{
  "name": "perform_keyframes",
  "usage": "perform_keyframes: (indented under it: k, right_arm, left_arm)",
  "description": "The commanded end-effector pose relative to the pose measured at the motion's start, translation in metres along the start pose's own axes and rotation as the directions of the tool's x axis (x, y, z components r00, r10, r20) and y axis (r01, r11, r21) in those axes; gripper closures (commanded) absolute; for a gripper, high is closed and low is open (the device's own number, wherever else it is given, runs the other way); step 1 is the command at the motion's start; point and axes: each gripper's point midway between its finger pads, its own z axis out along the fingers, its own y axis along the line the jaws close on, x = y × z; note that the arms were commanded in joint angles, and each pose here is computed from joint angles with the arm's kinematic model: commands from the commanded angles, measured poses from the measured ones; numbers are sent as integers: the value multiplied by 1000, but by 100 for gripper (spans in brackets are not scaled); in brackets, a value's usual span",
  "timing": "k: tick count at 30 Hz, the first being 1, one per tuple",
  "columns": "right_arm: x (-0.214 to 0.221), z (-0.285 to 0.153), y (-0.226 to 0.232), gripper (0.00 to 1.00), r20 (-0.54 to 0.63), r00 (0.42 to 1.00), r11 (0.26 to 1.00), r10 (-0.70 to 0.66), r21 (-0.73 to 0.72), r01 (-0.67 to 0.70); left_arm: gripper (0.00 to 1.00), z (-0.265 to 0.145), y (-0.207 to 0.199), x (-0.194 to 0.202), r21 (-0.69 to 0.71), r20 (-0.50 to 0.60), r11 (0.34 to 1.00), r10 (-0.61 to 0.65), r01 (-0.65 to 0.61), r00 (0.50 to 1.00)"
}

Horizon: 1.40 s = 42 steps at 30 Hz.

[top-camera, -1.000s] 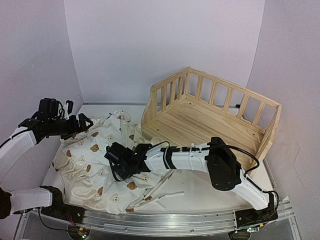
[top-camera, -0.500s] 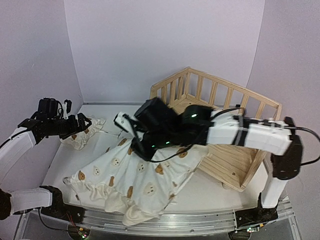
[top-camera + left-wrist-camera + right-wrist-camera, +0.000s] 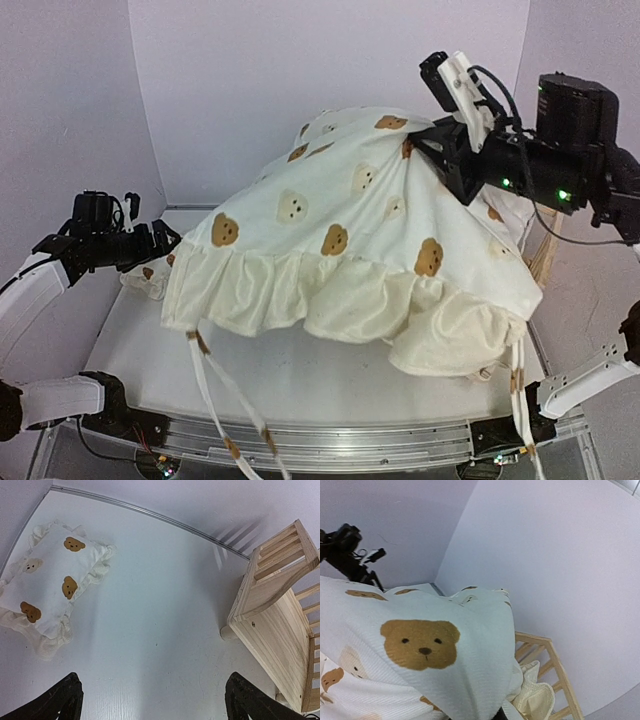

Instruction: Set up the pet bed

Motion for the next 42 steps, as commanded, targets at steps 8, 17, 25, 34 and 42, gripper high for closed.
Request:
perform_keyframes:
  k: [8, 17, 25, 34, 42]
  right_arm:
    - [88, 82, -110, 100, -236, 967, 965, -101, 214, 153]
    - [268, 82, -126, 100, -383, 922, 997, 65, -19, -78]
    - [266, 78, -151, 100, -455, 890, 999, 28, -20, -42]
    - [278, 37, -156, 100, -567, 823, 998, -29, 22, 51]
    - [331, 52, -152, 100, -577, 805, 986, 135, 160, -51]
  left_arm:
    - [0, -25, -28, -32, 93, 120, 995, 16, -28, 993]
    - [0, -13, -28, -26, 102, 75, 994, 27, -35, 997]
    - [1, -4, -31, -28, 116, 61, 992, 35, -42, 998]
    - [1, 12, -31, -22, 125, 18, 992, 31, -33, 999]
    - [1, 22, -41, -25, 146, 5, 988, 46, -46, 999]
